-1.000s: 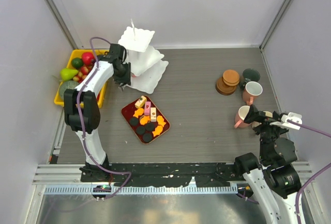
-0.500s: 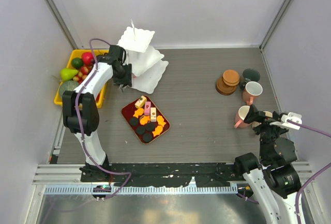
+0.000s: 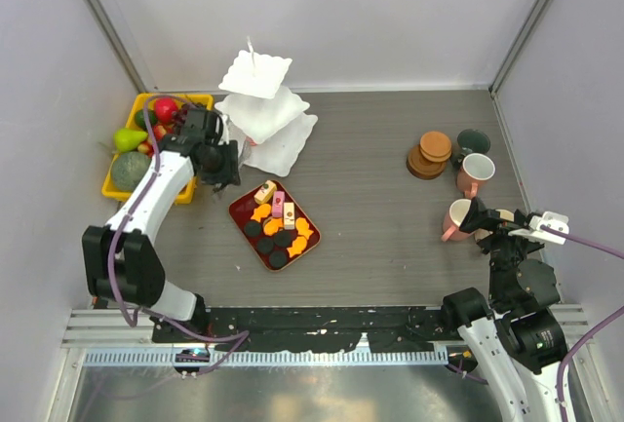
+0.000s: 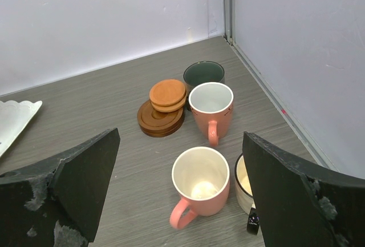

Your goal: Serve the afternoon tea

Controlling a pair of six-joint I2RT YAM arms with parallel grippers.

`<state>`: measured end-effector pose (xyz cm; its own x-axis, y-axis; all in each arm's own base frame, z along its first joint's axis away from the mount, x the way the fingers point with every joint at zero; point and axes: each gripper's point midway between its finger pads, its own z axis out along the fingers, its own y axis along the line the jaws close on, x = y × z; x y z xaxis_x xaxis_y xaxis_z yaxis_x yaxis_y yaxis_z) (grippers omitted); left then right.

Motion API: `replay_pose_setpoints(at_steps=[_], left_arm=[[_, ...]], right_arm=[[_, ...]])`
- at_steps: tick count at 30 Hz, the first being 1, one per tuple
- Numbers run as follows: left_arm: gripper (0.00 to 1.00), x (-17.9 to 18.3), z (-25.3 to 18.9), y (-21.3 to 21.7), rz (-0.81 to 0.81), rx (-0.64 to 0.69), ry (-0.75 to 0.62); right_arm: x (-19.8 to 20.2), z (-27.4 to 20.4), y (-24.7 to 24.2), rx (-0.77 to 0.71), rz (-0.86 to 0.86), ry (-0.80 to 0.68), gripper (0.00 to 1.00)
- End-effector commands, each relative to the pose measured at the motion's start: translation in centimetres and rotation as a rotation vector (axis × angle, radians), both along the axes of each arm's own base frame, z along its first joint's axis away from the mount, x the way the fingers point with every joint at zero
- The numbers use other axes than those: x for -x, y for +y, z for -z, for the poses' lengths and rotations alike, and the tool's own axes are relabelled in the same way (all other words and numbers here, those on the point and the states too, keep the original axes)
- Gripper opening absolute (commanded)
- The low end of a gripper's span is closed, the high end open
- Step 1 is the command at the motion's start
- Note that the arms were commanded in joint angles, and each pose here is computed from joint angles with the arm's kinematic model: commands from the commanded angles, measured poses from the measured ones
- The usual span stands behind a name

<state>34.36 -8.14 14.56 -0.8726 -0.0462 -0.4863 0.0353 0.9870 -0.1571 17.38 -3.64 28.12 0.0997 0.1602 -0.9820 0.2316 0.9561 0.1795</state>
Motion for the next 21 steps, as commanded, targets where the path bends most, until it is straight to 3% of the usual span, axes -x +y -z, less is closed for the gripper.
replay_pose_setpoints(at_steps=[1,11,21], left_arm=[[0.48,4.1,-0.5,-0.6,0.057,0.033,0.002],[0.53,9.7,0.1,-1.2,0.248,-0.025,0.031],[0.53,10.0,1.1,-1.1,0.304,-0.095,0.061]], right_arm=[[0.1,-1.1,-0.2,0.000,0.007,-0.043,0.95],[-0.1,-0.9,-0.1,0.006,0.003,-0.032,0.95],[-0.3,-0.8,0.0,0.011,0.004,-0.021,0.95]])
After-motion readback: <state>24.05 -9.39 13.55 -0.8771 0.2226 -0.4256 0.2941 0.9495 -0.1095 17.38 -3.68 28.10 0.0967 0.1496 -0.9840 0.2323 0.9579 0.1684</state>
